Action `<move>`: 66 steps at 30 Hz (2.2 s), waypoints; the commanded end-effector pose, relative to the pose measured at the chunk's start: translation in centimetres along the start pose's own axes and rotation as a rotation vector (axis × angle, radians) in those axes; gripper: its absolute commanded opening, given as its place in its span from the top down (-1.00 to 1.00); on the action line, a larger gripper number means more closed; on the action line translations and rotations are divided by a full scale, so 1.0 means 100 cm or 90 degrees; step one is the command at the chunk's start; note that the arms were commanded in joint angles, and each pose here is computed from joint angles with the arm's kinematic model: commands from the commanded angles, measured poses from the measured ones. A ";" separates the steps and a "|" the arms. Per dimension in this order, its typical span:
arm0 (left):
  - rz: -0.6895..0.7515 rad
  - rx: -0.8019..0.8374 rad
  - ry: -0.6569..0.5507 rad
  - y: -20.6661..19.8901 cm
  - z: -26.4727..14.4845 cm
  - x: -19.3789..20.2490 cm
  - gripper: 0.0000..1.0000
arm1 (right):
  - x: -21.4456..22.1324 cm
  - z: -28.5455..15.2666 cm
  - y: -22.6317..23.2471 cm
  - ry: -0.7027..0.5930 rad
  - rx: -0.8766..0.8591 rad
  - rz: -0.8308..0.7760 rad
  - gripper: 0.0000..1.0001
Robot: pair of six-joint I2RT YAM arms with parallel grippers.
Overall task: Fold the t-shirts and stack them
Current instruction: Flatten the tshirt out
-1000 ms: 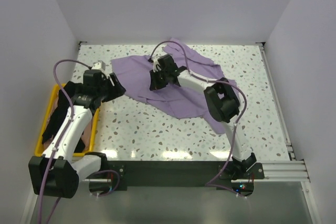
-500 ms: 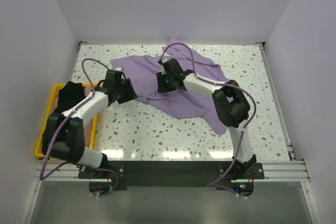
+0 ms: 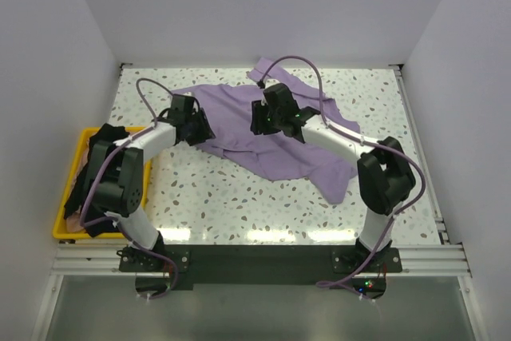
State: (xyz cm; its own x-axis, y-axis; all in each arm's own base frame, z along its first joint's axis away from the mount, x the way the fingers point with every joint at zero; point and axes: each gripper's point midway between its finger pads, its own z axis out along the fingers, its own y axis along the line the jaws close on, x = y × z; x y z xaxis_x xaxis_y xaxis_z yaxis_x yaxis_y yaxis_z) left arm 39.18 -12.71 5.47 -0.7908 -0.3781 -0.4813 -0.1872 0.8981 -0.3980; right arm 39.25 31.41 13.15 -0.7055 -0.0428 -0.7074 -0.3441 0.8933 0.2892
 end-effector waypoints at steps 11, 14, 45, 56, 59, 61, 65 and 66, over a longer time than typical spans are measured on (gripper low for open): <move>-0.002 0.020 0.005 -0.024 0.025 0.001 0.06 | -0.019 -0.047 -0.024 -0.058 0.025 0.028 0.10; -0.003 0.018 0.005 -0.025 0.026 0.002 0.06 | -0.016 -0.051 -0.030 -0.058 0.029 0.034 0.10; -0.088 -0.055 -0.111 0.014 -0.099 0.017 1.00 | 0.047 -0.120 -0.129 -0.046 0.243 0.157 0.03; -0.225 -0.060 -0.097 0.067 -0.144 0.106 1.00 | 0.106 -0.155 -0.218 0.006 0.364 0.320 -0.03; -0.226 -0.052 -0.086 0.069 -0.147 0.116 1.00 | 0.115 -0.165 -0.242 0.009 0.396 0.362 -0.03; -0.220 -0.053 -0.082 0.070 -0.147 0.118 1.00 | 0.123 -0.169 -0.253 0.016 0.411 0.383 -0.04; -0.205 -0.042 -0.082 0.065 -0.149 0.114 1.00 | 0.134 -0.180 -0.286 0.006 0.452 0.452 -0.09; -0.201 -0.039 -0.085 0.064 -0.149 0.112 1.00 | 0.135 -0.178 -0.290 0.001 0.451 0.469 -0.09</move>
State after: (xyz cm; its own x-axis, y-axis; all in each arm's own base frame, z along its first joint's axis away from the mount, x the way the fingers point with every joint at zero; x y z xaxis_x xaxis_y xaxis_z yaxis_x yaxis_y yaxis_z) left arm 20.27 -7.51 8.60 -0.6000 -0.6659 -0.4433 -0.4633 0.7410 -0.4860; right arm 28.55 -1.87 6.85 -0.6410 0.5673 -0.5170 0.5764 0.8006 0.1638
